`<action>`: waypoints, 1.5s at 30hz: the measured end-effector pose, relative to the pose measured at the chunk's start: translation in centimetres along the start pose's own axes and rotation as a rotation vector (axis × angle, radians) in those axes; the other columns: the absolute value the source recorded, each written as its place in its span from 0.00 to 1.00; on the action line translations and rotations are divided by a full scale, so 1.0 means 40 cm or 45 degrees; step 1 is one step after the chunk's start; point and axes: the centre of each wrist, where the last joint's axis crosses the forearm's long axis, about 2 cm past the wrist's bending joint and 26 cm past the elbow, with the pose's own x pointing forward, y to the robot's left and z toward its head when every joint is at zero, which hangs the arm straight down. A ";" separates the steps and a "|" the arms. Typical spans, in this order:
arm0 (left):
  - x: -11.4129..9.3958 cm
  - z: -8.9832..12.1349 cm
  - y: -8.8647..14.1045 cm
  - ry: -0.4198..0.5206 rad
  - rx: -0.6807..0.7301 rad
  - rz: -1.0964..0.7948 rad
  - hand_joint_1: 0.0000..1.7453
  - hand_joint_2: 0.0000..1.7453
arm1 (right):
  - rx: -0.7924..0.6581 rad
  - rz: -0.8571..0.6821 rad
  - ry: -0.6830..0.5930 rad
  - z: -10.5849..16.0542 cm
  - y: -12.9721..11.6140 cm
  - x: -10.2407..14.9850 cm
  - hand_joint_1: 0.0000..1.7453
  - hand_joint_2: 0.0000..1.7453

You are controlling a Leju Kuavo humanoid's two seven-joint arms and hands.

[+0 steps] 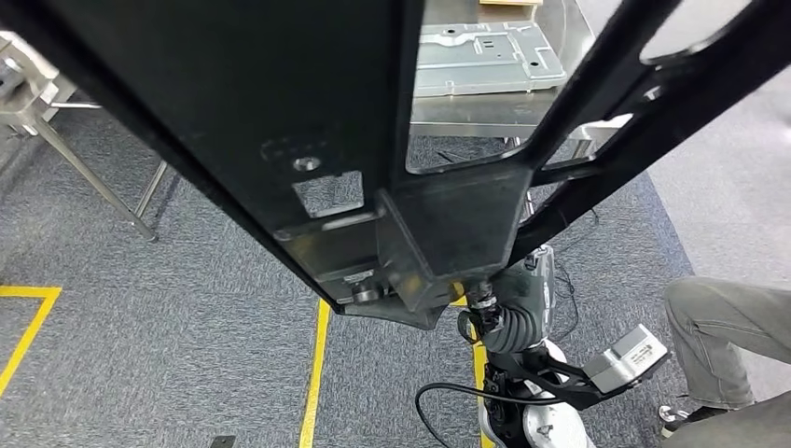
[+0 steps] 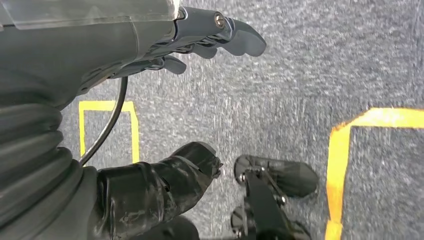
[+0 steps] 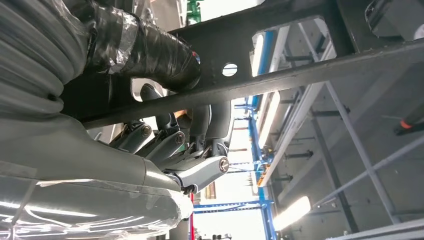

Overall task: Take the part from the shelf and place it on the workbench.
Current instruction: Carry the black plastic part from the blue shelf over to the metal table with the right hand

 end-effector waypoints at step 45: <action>-0.002 -0.002 0.007 -0.025 -0.021 -0.052 0.00 1.00 | -0.021 -0.055 0.054 0.050 -0.019 -0.020 1.00 1.00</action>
